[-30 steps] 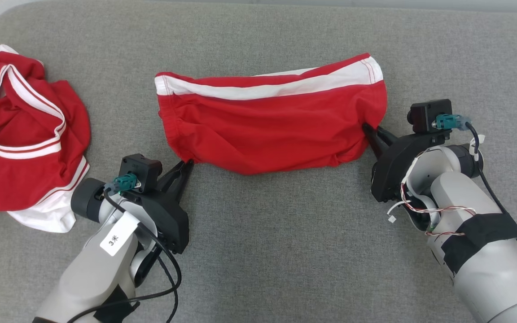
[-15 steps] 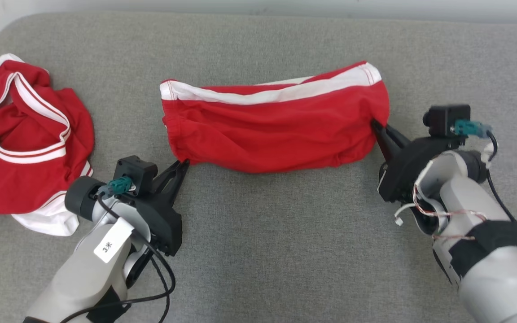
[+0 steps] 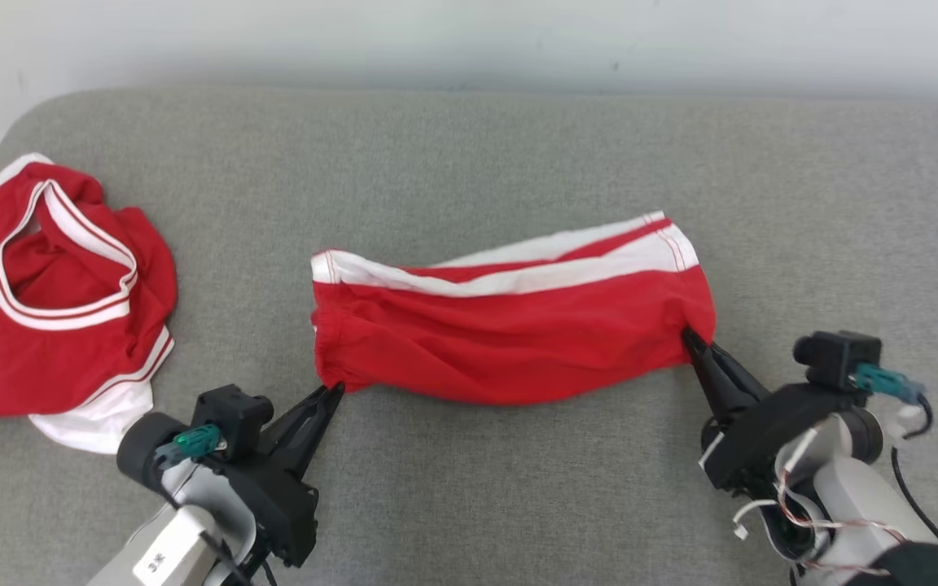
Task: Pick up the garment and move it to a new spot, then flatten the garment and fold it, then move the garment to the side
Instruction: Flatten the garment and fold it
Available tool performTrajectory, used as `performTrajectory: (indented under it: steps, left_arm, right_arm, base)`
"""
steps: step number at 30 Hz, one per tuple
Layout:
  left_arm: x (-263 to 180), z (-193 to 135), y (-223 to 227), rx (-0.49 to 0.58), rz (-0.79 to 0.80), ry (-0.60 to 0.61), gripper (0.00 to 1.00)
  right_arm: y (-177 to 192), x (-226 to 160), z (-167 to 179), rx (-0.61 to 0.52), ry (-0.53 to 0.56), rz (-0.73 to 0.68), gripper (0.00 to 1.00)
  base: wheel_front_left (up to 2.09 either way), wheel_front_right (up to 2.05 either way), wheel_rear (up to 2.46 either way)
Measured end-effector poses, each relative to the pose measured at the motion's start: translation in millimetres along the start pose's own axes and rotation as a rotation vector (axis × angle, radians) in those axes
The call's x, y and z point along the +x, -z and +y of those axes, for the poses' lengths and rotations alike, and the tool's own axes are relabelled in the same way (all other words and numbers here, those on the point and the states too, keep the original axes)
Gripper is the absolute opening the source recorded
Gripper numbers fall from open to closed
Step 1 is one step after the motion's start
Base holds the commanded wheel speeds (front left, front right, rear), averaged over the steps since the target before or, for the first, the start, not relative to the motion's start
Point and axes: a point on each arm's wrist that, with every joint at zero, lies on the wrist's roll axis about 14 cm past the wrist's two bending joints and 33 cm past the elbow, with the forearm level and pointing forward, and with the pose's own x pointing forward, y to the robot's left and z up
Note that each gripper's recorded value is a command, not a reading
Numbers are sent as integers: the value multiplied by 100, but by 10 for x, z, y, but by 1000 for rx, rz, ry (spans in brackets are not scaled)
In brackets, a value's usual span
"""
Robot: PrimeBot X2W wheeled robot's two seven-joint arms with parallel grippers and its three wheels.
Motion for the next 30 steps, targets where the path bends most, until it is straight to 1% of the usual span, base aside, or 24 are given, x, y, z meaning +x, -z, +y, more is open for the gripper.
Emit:
performTrajectory:
  steps: [4, 8, 13, 19, 24, 27, 30]
  left_arm:
    - [-81, -68, -142, -22, -54, 21, 0]
    - [-186, -244, -163, -40, -69, 70, 0]
    - [-380, -392, -62, -81, -44, 108, 0]
    - [-486, -378, 96, -110, 31, 112, 0]
    - [-517, -424, 261, -122, 119, 122, 0]
    - [-522, -432, 310, -135, 153, 123, 0]
    - [-522, -507, 324, -144, 175, 142, 0]
  right_arm:
    - [-143, -188, 22, 30, -11, -69, 0]
    - [-125, -427, 26, 54, -13, -89, 0]
    - [34, -757, -18, 77, 14, -62, 0]
    - [-21, -977, -96, 125, 70, -89, 0]
    - [60, -1100, -270, 135, 149, -49, 0]
    - [139, -1109, -303, 137, 168, -3, 0]
    - [238, -1133, -323, 132, 181, 50, 0]
  base:
    - [0, 0, 0]
    - [0, 0, 0]
    - [0, 0, 0]
    - [0, 0, 0]
    - [0, 0, 0]
    - [0, 0, 0]
    - [0, 0, 0]
